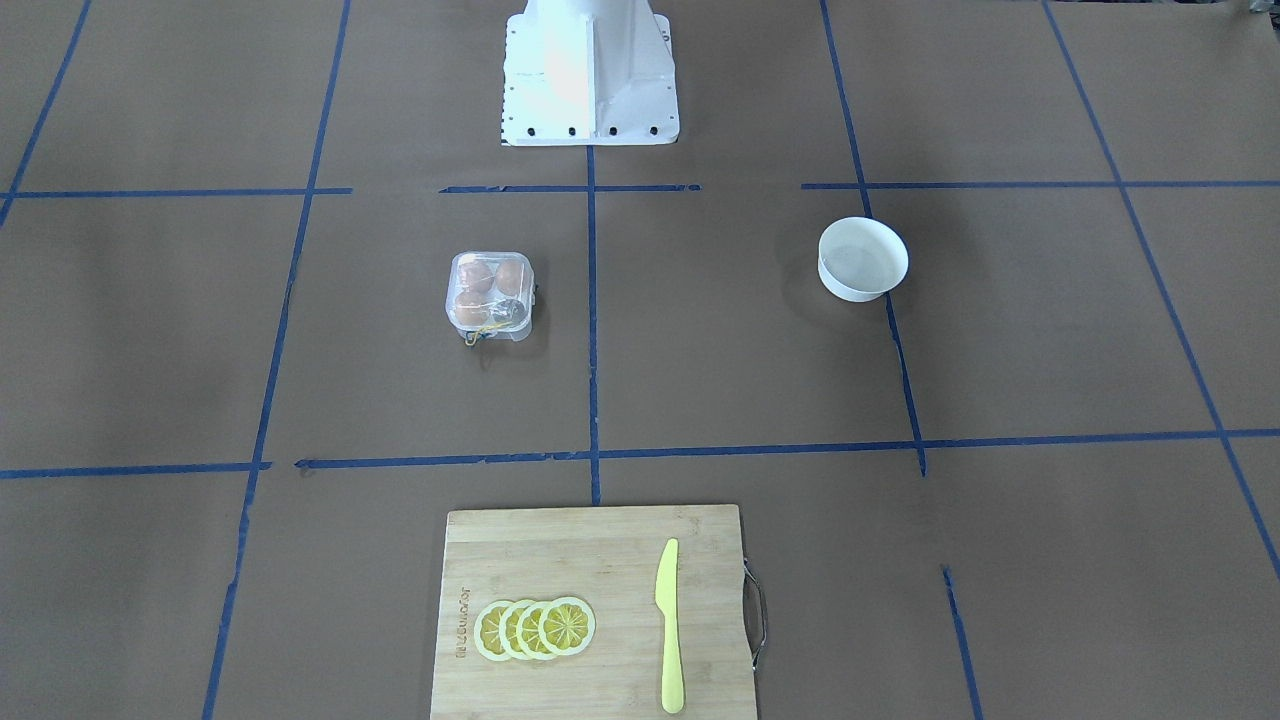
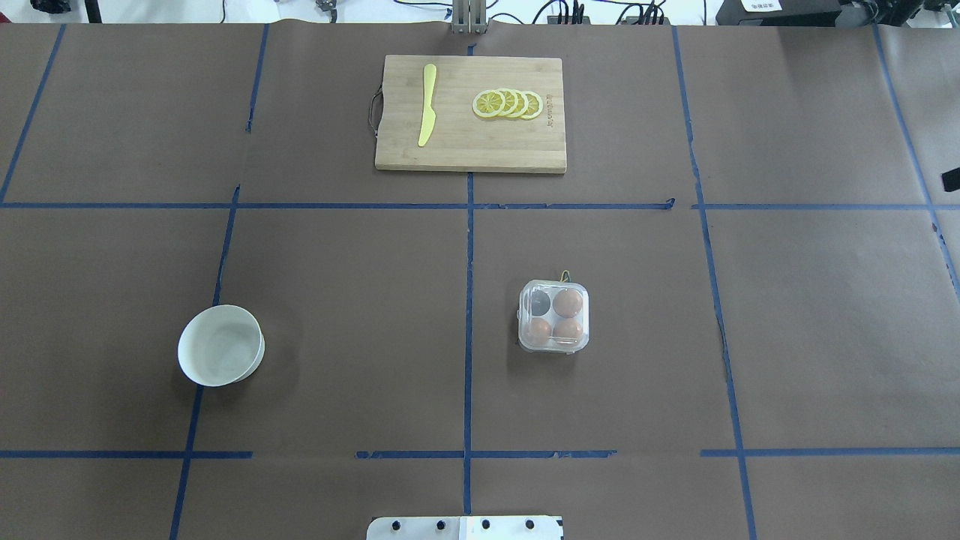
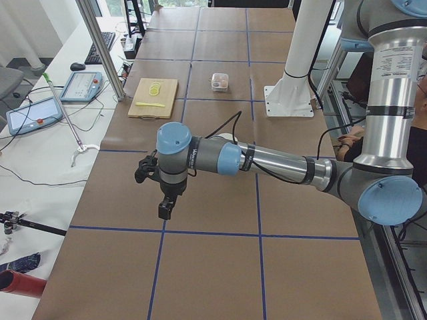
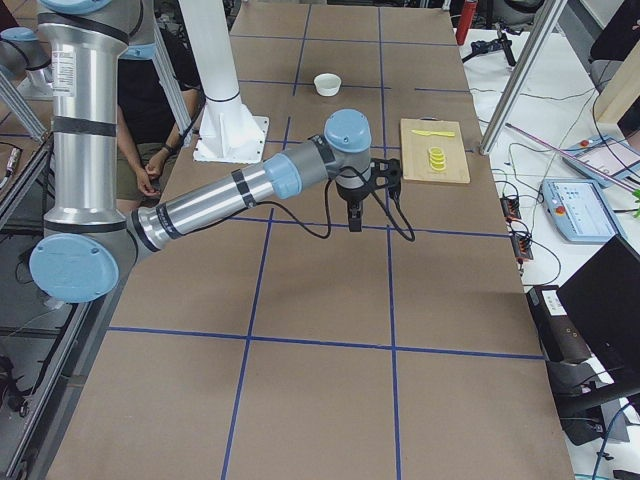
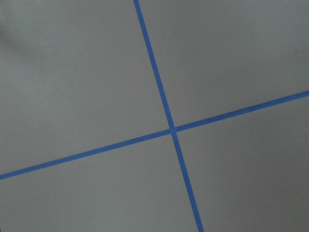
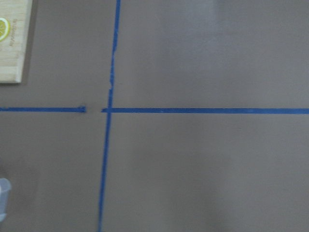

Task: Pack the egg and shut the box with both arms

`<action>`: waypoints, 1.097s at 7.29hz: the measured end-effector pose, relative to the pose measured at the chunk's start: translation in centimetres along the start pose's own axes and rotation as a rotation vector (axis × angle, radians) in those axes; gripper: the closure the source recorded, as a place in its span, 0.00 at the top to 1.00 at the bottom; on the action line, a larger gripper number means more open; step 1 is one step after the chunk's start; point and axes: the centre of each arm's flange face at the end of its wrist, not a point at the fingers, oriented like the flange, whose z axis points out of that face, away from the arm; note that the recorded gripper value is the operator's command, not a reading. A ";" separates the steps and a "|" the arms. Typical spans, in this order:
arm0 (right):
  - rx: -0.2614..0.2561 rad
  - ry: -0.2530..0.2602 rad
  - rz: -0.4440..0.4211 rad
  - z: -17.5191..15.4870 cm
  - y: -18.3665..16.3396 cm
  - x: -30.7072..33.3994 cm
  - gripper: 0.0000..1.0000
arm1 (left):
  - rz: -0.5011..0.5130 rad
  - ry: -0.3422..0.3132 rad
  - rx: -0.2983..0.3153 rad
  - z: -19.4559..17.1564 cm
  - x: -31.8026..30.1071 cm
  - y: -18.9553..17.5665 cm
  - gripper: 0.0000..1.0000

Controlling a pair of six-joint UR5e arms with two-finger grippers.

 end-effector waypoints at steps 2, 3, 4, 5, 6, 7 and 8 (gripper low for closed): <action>-0.040 0.096 -0.098 1.2 3.3 8.4 1.00 | -0.092 0.010 -0.047 2.3 -1.3 2.9 1.00; -0.056 0.126 -0.112 1.6 4.3 10.0 1.00 | -0.111 0.012 -0.057 2.8 -1.6 3.6 1.00; -0.063 0.138 -0.115 1.8 4.8 10.7 1.00 | -0.114 0.012 -0.059 2.9 -1.6 3.8 1.00; -0.068 0.141 -0.116 1.8 4.9 10.9 1.00 | -0.111 0.013 -0.057 2.8 -1.5 3.8 1.00; -0.070 0.138 -0.115 1.8 5.0 10.9 1.00 | -0.109 0.023 -0.054 2.7 -1.3 3.8 1.00; -0.072 0.134 -0.114 1.9 5.1 10.9 1.00 | -0.108 0.040 -0.051 2.7 -1.1 3.7 1.00; -0.074 0.132 -0.112 2.0 5.1 10.9 1.00 | -0.107 0.048 -0.049 2.7 -1.0 3.7 1.00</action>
